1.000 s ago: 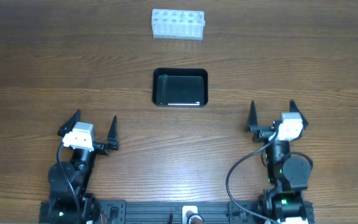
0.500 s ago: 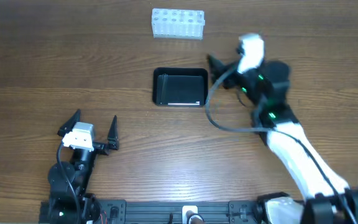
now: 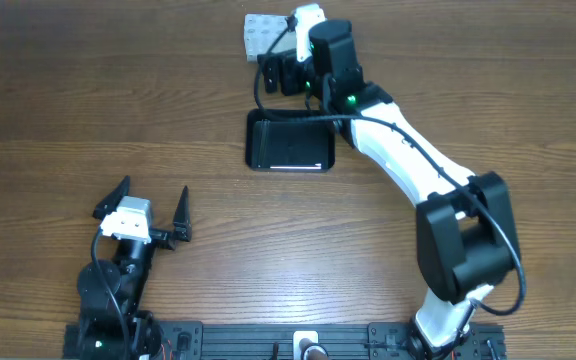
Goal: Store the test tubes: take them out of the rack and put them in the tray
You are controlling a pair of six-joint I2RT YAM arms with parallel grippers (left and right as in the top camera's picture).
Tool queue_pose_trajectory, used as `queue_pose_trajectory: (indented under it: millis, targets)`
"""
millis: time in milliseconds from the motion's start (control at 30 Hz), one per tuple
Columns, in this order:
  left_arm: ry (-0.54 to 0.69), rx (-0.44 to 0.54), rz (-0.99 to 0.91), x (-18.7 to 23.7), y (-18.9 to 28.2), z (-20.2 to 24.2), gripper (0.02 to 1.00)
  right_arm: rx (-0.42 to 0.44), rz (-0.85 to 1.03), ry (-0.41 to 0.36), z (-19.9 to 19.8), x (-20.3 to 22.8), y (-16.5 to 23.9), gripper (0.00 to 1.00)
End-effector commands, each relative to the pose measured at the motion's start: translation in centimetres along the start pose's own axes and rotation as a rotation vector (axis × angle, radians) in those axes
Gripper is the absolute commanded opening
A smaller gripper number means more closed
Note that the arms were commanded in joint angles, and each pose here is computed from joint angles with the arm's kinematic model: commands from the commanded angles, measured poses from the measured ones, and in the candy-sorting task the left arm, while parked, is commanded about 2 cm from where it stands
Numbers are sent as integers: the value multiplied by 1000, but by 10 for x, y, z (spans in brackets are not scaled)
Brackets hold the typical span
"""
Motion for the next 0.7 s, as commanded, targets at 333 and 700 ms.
queue_pose_trajectory:
  millis: [333,700]
  targets:
    - [-10,8,2,2,0,0,1000,206,-42,-69,-15,-13,-56,985]
    - [-10,8,2,2,0,0,1000,263,-128,-63,-15,-15,-74,965]
Point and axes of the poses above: each gripper's point midway between its finger pads, its own y axis back along the fingers, its own z axis along the line the jaws close on, x = y × z, the point moved 7 cm from there along y, back along the fingers, and after that the axes turned 3 degrees about y, right-handed, at the moved point
